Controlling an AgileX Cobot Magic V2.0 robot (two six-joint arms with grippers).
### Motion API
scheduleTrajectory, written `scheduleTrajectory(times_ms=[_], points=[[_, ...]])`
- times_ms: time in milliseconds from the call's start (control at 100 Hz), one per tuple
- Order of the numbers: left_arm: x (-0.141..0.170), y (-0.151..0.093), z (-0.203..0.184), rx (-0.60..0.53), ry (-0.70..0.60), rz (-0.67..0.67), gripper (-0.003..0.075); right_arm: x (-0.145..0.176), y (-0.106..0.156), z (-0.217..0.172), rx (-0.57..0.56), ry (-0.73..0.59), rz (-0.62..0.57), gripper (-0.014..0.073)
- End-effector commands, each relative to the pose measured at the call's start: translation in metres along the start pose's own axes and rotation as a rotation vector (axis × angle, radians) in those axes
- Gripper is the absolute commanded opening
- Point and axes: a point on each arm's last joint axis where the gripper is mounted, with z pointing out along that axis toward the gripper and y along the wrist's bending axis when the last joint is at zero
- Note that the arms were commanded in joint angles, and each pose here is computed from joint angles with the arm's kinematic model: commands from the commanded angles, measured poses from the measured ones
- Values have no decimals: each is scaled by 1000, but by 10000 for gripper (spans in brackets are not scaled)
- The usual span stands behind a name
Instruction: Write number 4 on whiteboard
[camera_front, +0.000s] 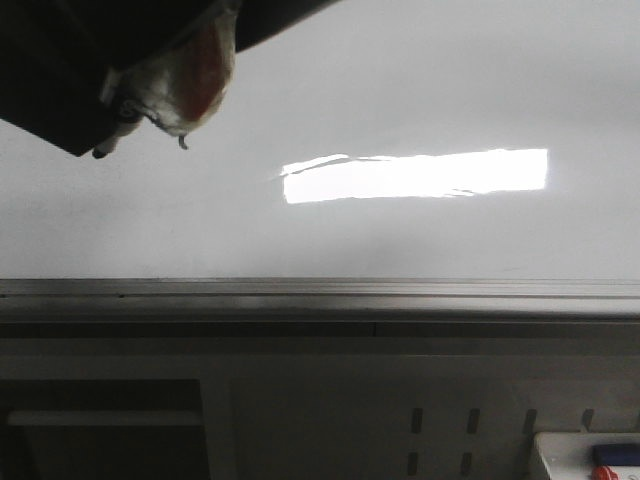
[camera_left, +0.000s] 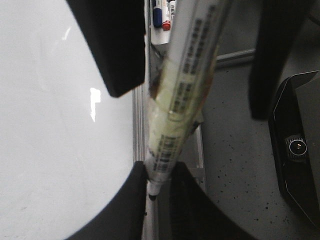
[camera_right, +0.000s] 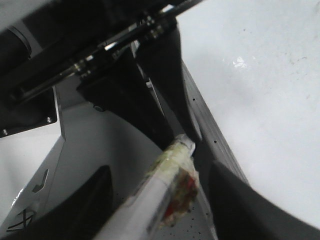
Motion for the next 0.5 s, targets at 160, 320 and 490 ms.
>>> scheduleTrajectory(times_ms=[160, 320, 490], points=[[-12, 7, -12, -75, -80, -14, -20, -16, -4, -1, 33, -97, 41, 349], [-13, 7, -12, -72, -87, -21, -20, -18, -4, 0, 23, -125, 106, 204], [-14, 6, -12, -62, -99, -34, -20, -19, -4, 1, 13, -131, 132, 55]])
